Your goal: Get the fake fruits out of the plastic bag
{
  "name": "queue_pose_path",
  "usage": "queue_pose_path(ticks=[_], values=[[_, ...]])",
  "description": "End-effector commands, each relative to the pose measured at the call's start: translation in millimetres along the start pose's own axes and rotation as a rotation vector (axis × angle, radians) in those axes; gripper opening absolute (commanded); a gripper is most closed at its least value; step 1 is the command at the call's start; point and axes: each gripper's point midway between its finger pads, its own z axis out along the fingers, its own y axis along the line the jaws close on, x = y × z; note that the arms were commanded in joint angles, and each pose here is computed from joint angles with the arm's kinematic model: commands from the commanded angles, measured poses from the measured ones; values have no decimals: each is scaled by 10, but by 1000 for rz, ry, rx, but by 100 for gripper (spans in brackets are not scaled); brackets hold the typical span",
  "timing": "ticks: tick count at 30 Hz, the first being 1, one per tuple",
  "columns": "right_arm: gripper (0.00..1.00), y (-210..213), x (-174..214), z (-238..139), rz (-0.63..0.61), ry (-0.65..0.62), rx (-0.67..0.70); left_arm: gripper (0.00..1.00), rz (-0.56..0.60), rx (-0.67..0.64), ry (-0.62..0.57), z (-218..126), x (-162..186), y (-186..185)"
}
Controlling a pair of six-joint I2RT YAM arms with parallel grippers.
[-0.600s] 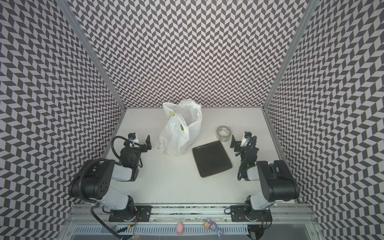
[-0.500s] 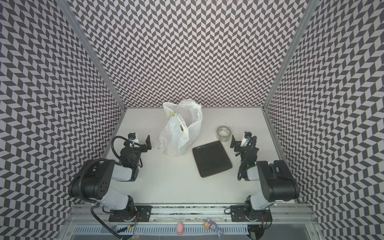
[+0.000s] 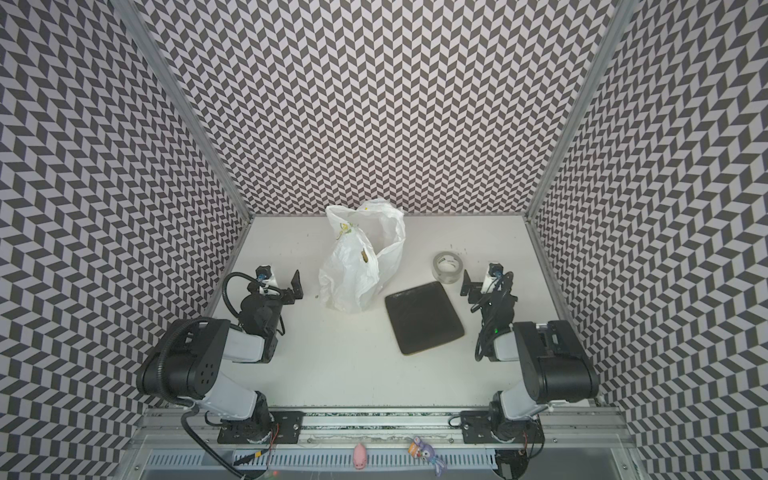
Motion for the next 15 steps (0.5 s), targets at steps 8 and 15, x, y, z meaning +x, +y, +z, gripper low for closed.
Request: queue_pose_path(ticks=[8,15], values=[[100,34,-186,8,-11,-73,-14,100,-5,4,-26,-18,-71,5],[100,35,-182,16,-7,-71,-13,100,-18,-21,-49,-68,-141,51]])
